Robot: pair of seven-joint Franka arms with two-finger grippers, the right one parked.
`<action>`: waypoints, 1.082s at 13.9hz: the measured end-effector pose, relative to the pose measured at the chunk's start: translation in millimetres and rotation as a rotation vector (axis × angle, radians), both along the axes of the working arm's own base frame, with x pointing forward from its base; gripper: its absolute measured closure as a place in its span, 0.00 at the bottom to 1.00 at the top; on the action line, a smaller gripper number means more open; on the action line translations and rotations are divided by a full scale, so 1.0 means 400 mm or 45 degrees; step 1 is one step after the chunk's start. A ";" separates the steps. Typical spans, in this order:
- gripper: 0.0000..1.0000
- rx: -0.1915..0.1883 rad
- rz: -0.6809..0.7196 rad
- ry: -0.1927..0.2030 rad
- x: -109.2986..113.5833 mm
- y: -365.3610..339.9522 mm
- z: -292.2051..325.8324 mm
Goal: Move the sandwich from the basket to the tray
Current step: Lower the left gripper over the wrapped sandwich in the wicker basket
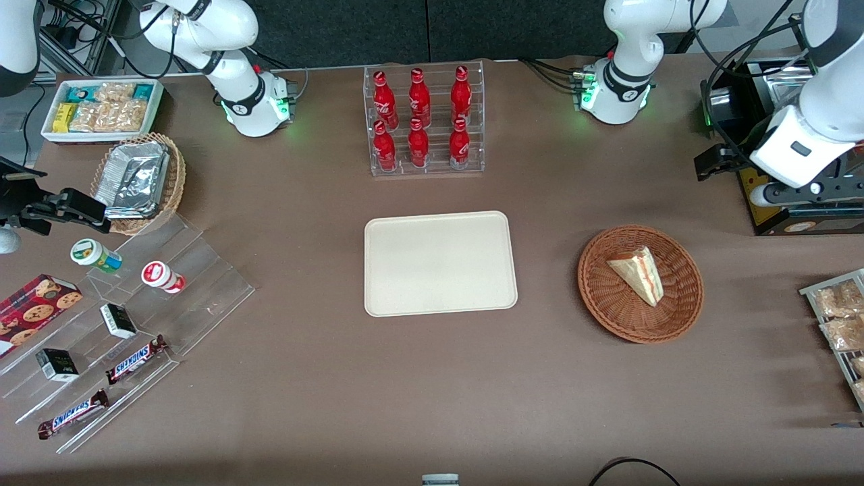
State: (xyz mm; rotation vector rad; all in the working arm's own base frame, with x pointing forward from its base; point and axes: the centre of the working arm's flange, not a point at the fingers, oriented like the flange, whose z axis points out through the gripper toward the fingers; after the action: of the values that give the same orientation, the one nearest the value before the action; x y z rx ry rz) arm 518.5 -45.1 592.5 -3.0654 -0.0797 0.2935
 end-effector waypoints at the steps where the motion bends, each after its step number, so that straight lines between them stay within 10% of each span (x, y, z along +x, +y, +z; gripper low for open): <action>1: 0.00 -0.004 0.001 0.001 0.001 0.002 -0.002; 15: 0.00 -0.007 0.336 -0.198 0.131 0.009 -0.507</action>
State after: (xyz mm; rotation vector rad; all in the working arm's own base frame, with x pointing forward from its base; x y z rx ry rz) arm 571.0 -41.7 389.8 -3.0754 -0.4937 0.0665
